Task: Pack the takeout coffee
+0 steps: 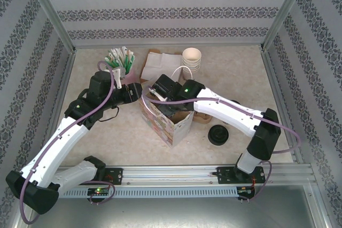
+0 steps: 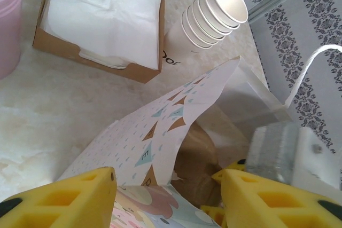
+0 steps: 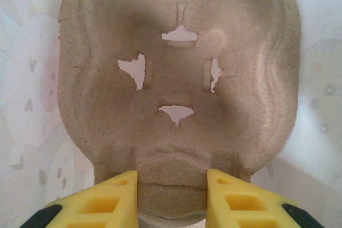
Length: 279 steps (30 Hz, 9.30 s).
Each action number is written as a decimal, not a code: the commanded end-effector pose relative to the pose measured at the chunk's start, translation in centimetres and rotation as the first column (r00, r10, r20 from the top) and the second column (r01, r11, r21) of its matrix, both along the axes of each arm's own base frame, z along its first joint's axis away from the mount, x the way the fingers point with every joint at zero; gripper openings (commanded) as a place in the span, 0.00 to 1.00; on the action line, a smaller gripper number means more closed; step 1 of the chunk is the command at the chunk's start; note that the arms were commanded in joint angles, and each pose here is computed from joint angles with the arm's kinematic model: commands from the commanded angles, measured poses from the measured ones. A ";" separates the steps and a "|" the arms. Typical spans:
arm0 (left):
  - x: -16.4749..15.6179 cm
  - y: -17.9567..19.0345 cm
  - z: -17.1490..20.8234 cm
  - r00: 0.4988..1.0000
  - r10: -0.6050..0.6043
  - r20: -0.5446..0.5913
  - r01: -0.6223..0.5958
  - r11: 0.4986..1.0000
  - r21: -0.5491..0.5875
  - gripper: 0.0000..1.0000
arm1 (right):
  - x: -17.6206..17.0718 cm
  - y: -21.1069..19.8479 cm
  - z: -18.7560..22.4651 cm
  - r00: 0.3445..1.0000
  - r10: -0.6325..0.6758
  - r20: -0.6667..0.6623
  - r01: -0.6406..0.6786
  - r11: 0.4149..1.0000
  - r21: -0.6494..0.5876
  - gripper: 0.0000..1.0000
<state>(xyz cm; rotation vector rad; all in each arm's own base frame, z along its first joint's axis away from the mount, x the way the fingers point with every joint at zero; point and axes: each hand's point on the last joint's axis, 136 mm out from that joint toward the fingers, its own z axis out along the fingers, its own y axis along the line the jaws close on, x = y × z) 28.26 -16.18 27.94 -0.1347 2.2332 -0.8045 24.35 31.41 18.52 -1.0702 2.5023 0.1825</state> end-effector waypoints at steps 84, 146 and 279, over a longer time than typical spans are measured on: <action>-0.9 4.2 1.3 0.987 0.139 0.084 -0.147 0.984 0.100 0.56 | 1.9 2.2 -12.3 0.968 -0.101 -0.230 0.091 0.994 -0.052 0.52; 0.3 5.5 1.8 0.980 0.177 0.092 -0.193 0.956 0.219 0.66 | 1.9 -21.1 16.2 0.705 -0.655 0.272 0.488 0.726 0.485 0.96; -0.1 4.3 -2.6 0.987 0.153 -0.048 -0.141 0.969 0.202 0.63 | 2.3 -28.7 -6.3 0.380 -0.923 -0.065 0.925 0.376 0.055 0.79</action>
